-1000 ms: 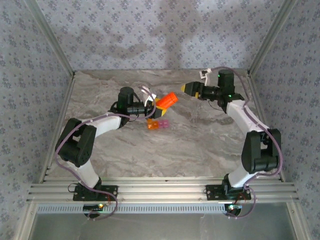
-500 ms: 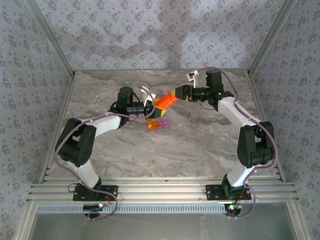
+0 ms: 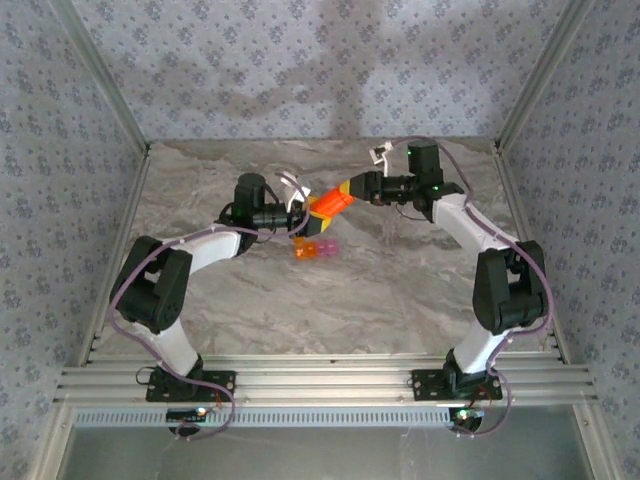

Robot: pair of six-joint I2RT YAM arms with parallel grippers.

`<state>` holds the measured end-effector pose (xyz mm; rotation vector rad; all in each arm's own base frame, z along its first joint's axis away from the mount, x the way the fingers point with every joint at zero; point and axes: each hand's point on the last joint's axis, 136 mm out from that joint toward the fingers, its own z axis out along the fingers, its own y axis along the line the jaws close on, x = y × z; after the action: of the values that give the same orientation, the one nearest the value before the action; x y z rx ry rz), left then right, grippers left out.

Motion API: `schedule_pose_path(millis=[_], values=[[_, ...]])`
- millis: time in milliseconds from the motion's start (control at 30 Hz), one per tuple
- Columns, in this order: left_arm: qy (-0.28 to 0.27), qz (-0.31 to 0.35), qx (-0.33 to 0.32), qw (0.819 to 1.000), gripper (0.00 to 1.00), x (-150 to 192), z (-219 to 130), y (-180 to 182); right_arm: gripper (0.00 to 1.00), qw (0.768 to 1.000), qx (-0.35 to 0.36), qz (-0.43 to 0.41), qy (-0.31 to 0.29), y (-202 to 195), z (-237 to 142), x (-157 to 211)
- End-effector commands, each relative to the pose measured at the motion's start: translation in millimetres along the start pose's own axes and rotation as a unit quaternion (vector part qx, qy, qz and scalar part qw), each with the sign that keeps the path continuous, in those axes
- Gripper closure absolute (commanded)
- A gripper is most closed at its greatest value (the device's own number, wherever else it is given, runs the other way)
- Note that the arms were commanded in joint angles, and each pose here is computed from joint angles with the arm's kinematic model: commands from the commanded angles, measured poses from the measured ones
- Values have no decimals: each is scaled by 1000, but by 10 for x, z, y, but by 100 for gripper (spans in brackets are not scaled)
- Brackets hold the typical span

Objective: Sort the pills into containers

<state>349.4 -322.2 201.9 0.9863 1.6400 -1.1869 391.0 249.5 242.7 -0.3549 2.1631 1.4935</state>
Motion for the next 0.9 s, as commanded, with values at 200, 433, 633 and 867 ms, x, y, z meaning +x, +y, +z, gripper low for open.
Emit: schedule_pose_path(millis=[200, 433, 633, 867], values=[[-25, 81, -57, 995, 100, -342, -6, 0, 65, 974, 106, 196, -32, -287, 207, 179], [-26, 87, -68, 994, 100, -355, 8, 16, 64, 972, 115, 204, -27, -282, 307, 273], [-38, 67, -54, 996, 100, -356, 7, 50, 46, 974, 107, 190, -63, -265, -6, 27], [-48, 52, -37, 997, 100, -362, -24, 73, 12, 985, 82, 87, -121, -51, -563, -195]])
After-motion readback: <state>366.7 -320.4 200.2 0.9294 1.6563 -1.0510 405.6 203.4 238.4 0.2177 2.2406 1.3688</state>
